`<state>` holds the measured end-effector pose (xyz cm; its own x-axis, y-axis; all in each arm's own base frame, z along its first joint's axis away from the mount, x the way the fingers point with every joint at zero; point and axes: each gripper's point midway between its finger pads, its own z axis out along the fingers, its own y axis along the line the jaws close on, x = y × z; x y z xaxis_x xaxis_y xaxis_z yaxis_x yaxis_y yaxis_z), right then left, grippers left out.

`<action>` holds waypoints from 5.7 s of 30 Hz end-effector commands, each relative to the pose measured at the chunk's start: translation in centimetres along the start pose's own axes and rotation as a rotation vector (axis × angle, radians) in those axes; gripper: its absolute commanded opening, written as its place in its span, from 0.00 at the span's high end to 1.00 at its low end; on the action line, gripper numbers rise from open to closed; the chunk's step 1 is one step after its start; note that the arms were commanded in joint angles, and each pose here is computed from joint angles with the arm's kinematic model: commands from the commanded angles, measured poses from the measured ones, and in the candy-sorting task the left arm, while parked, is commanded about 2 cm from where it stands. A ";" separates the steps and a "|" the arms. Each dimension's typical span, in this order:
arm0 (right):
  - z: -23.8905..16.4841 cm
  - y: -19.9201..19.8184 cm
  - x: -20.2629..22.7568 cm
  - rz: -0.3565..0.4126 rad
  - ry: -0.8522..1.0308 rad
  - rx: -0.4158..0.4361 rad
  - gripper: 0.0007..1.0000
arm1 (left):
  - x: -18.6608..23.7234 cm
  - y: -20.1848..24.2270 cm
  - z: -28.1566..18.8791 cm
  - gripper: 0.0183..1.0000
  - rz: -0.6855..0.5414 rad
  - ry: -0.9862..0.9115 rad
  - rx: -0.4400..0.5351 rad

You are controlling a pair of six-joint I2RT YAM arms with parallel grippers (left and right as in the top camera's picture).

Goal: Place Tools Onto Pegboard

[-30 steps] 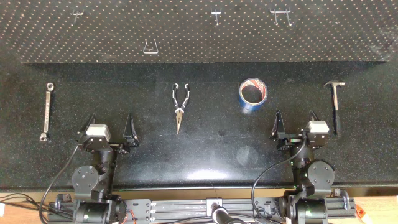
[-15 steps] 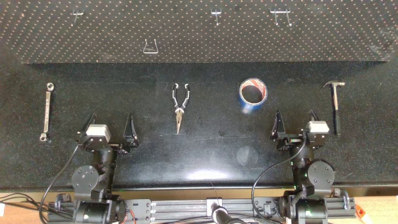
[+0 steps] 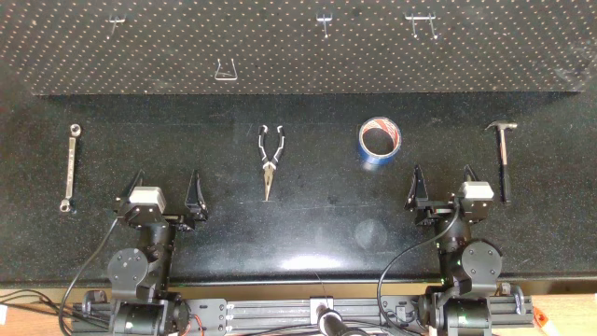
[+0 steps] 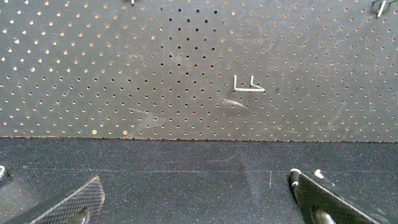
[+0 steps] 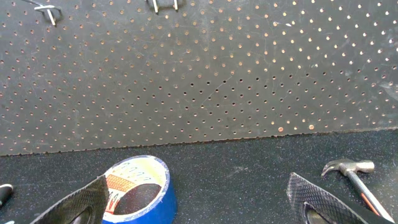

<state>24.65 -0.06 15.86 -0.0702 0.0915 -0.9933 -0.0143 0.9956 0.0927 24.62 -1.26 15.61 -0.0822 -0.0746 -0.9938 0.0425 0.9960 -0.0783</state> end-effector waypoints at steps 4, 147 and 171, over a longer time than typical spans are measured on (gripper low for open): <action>0.0 0.0 0.3 0.011 0.007 0.003 0.07 | 0.0 0.2 0.0 0.00 0.012 -0.003 -0.015; 0.0 0.0 0.3 0.011 0.007 0.003 0.07 | 9.0 26.1 2.7 0.00 -0.048 1.158 -0.073; 0.0 0.0 0.3 0.011 0.007 0.003 0.06 | 11.6 27.5 3.1 0.00 -0.044 1.211 -0.125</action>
<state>24.66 -0.08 15.80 -0.0732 0.0916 -0.9931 -0.0133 0.9956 0.0929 27.86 25.41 2.43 -0.9541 -0.0852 -0.2870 -0.0786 0.9963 -0.0345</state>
